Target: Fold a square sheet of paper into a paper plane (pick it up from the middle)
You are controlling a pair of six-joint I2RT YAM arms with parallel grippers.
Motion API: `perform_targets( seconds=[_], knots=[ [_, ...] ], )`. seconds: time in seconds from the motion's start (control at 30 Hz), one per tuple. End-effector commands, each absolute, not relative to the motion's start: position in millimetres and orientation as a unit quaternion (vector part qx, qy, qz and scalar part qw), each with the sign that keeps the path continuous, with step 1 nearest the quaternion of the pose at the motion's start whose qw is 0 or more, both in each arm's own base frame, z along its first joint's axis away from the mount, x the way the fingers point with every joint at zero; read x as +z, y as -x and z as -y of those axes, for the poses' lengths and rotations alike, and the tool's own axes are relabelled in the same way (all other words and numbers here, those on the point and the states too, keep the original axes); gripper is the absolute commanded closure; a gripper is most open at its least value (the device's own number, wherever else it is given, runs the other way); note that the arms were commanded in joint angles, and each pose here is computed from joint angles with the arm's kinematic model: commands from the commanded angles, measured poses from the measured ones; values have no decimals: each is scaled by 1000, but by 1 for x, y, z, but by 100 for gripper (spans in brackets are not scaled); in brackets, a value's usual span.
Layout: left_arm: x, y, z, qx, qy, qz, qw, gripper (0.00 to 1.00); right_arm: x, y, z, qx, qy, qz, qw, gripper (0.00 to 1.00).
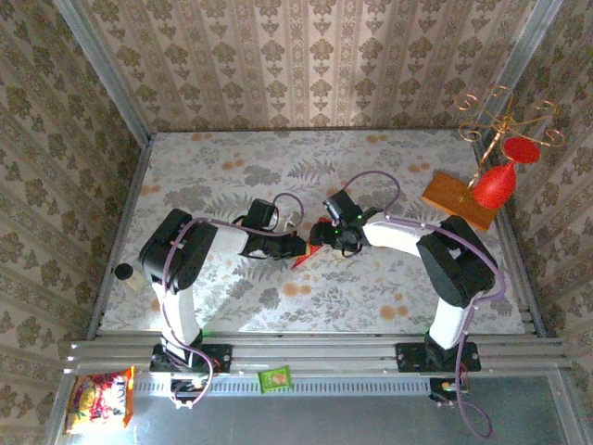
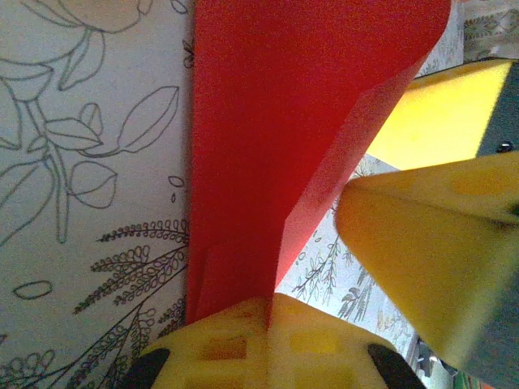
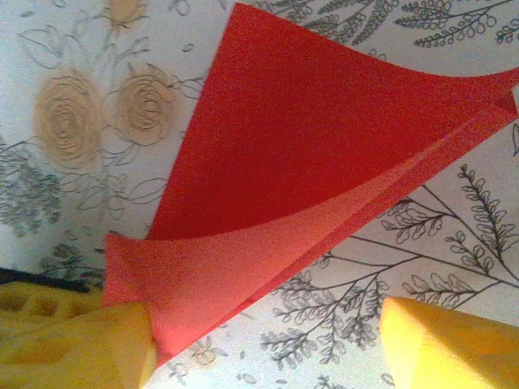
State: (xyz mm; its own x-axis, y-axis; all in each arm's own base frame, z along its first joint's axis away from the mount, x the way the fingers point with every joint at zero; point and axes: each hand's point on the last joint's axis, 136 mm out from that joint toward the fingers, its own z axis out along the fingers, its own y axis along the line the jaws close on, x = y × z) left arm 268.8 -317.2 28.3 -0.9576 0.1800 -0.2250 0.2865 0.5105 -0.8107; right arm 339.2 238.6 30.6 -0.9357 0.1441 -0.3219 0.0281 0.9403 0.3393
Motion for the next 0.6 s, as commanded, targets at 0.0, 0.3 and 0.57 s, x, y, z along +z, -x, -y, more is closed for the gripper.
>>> perform_targets(
  seconds=[0.0, 0.3, 0.57],
  knots=[
    [25, -266, 318, -475, -135, -869, 41, 94, 22, -338, -231, 134, -43, -976, 166, 24],
    [28, -264, 317, -474, -138, -868, 43, 86, 0, -337, -221, 89, -78, -984, 135, 25],
    [42, -259, 304, -447, -150, -879, 63, 74, -11, -334, -219, 78, -86, -986, 116, 26]
  ],
)
